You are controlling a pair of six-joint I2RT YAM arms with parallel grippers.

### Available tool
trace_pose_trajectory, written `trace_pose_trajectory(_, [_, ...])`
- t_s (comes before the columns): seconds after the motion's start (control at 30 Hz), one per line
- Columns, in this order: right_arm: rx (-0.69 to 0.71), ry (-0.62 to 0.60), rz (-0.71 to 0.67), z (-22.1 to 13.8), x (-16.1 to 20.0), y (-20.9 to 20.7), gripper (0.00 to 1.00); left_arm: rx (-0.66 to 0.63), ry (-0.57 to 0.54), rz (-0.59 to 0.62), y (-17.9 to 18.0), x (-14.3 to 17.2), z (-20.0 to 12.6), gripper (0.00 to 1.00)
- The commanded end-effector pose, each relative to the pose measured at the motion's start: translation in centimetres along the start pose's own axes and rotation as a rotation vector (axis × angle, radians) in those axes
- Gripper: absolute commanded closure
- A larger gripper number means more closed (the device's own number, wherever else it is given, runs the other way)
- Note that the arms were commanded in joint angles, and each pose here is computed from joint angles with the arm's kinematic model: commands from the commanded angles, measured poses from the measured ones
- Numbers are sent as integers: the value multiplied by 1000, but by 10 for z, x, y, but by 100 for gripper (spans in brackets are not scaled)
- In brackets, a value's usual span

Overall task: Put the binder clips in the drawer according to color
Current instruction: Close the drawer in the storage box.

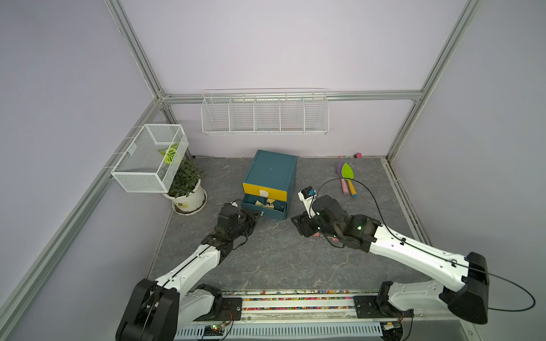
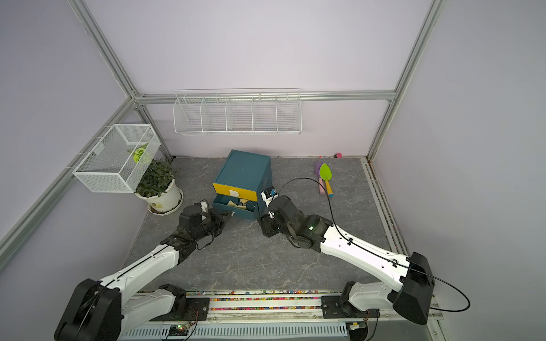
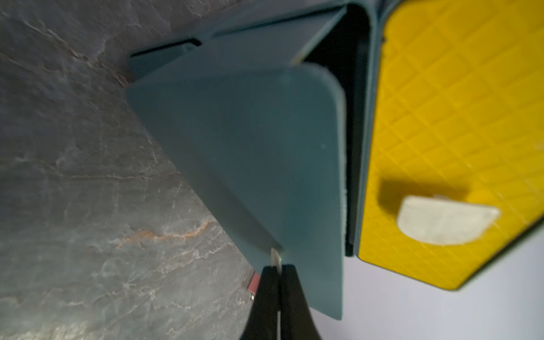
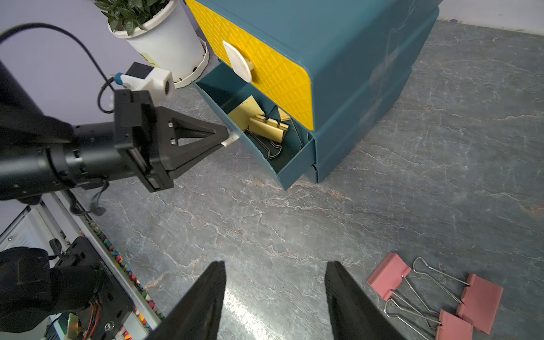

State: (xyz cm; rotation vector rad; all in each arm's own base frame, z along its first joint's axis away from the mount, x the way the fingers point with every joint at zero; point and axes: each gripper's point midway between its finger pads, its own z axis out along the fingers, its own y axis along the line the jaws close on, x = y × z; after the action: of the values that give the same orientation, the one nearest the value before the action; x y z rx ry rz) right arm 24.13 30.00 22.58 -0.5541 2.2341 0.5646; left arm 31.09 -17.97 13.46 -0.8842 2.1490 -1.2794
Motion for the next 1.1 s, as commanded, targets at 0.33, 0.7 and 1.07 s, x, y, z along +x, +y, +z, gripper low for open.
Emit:
trace_pose_trajectory(0.33, [69, 0, 55, -19, 22, -28, 39, 68, 15, 79, -39, -14, 31, 100])
trace_pose_trajectory(0.7, [90, 11, 70, -24, 32, -39, 38, 47, 23, 82, -32, -12, 34, 82])
trace_pose_trajectory(1.07, [130, 60, 185, 4, 70, -82, 34, -56, 11, 124, 18, -5, 22, 47])
